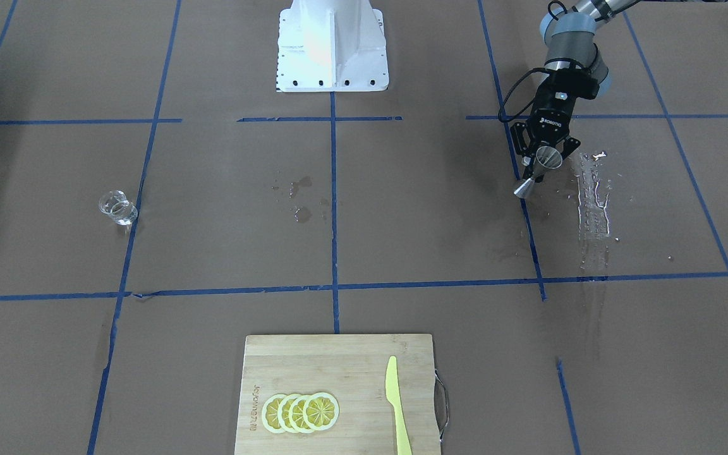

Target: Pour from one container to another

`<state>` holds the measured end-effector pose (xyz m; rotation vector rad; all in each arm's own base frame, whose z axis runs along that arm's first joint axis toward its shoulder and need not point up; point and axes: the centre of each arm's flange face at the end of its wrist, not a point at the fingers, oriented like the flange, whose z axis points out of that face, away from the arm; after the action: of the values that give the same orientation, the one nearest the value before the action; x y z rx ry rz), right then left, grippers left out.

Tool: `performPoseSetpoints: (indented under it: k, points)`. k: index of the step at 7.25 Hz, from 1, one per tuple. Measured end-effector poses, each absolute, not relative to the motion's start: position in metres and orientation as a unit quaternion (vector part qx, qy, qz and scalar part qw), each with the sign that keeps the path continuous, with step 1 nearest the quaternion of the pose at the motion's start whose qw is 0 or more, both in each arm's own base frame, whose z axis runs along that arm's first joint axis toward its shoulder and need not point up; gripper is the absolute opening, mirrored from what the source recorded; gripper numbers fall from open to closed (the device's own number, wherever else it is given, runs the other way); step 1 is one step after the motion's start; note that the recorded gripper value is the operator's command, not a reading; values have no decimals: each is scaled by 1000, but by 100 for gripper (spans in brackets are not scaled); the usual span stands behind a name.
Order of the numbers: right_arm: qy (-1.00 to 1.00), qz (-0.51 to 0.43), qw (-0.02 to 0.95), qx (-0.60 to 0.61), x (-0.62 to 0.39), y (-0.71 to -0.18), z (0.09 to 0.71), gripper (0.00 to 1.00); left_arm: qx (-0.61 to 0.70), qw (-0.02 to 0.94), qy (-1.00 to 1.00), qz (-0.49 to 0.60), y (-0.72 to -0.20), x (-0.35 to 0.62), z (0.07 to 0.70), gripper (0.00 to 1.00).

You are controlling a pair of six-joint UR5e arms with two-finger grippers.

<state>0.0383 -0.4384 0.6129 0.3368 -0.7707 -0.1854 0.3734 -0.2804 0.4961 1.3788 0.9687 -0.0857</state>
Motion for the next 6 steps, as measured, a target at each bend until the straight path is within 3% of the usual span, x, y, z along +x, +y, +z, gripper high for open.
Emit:
performPoseSetpoints:
  k: [6]
  points:
    - [-377, -68, 910, 157, 38, -441, 611, 100, 642, 530, 516, 203, -362, 399, 389, 0]
